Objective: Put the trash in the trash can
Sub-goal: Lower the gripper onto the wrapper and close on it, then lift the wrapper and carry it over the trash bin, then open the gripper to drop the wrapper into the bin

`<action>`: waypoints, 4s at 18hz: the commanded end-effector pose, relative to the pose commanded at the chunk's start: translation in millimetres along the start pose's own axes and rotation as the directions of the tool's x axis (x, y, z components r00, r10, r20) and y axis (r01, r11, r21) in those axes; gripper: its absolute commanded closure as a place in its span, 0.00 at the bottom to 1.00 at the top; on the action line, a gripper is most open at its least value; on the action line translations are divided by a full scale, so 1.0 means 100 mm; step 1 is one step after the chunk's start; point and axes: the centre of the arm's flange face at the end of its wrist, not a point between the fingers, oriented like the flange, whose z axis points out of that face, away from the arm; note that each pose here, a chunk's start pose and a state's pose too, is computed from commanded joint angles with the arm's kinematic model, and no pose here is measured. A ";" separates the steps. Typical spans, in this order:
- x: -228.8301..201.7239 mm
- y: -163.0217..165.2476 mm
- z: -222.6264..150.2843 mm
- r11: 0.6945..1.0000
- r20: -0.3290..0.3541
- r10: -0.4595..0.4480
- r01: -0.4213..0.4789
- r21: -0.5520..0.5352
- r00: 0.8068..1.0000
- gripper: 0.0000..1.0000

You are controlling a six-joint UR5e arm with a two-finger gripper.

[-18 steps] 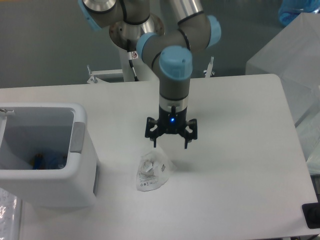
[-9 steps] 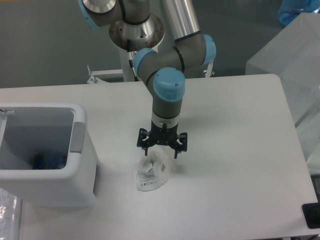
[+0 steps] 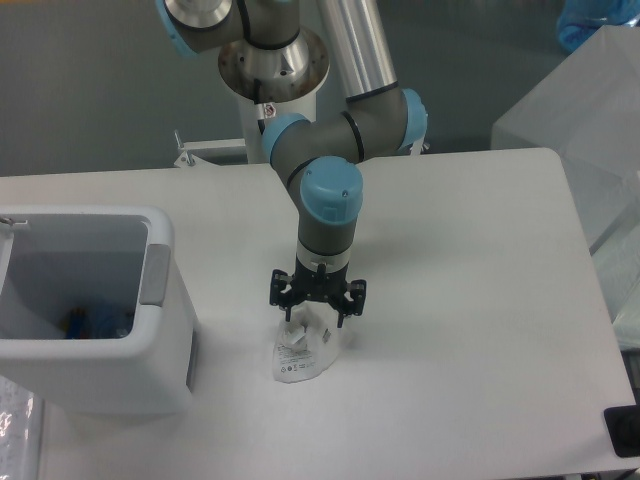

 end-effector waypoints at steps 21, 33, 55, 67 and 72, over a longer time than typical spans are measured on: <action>-0.28 -0.44 -0.44 0.992 0.036 -0.049 0.045 0.120 0.998 0.91; -0.40 -1.38 -2.56 0.775 -0.096 -0.356 0.351 0.526 0.930 0.91; 1.99 -0.86 -3.53 0.784 -0.206 -0.026 0.148 0.603 0.978 0.89; 2.25 -0.66 -2.93 0.851 -0.195 0.047 0.062 0.521 0.980 0.30; 2.25 -0.66 -2.99 0.844 -0.166 0.086 0.017 0.536 0.982 0.00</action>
